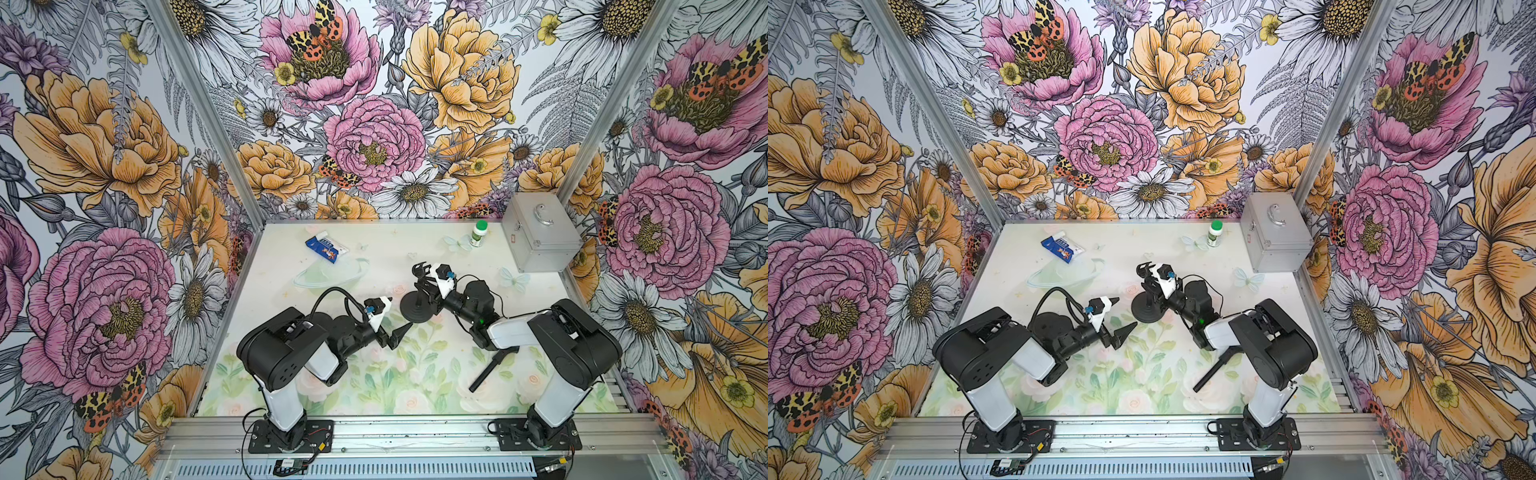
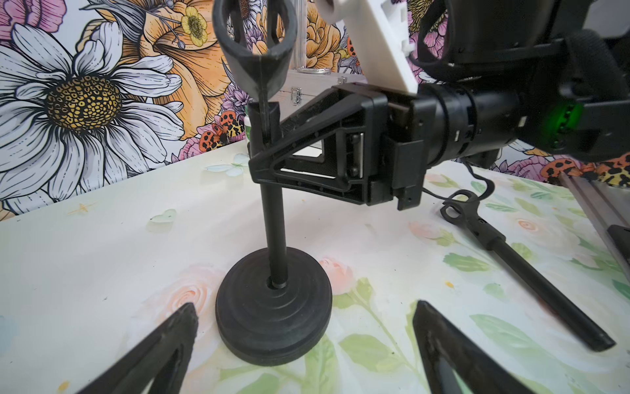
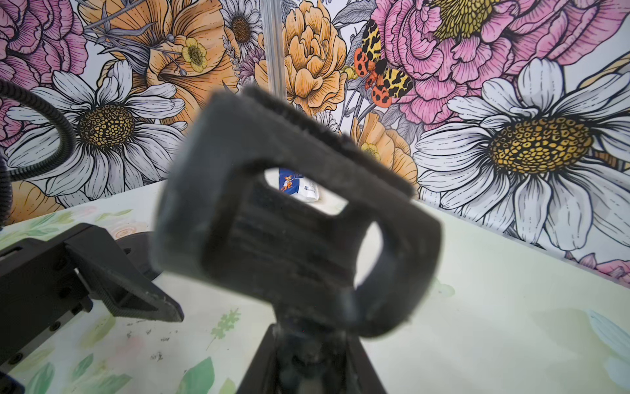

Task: Assemble a microphone stand
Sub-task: Hold the microphone stand pole at the microphone stand base.

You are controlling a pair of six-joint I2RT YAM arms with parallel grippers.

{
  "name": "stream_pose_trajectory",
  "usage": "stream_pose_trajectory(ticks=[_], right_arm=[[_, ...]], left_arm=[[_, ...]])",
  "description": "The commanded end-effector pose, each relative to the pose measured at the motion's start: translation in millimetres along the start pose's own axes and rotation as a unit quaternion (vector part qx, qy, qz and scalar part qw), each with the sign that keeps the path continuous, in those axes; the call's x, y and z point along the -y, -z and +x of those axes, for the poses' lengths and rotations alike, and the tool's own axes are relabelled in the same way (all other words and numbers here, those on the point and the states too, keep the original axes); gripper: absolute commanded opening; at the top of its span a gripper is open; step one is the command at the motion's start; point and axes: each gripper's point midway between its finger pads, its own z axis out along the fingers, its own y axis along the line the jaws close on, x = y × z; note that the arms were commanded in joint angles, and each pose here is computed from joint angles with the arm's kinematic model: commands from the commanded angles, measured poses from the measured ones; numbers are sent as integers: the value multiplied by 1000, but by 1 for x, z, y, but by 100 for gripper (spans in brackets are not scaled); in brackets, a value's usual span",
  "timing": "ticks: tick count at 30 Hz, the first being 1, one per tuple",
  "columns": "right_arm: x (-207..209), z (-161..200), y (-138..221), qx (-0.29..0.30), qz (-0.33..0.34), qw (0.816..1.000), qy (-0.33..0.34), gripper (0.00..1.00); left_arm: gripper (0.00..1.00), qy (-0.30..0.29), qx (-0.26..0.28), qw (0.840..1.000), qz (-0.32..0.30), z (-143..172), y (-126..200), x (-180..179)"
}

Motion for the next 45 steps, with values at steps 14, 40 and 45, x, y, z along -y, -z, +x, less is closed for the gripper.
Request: stream_pose_trajectory(ticks=[14, 40, 45], right_arm=[[6, 1, -11, -6, 2, 1000, -12, 3], [-98, 16, 51, -92, -194, 976, -18, 3], [-119, 20, 56, -99, -238, 966, -15, 3]], left_arm=[[98, -22, 23, 998, -53, -16, 4, -15], [91, -45, -2, 998, 43, 6, -2, 35], [88, -44, -34, 995, 77, 32, -8, 46]])
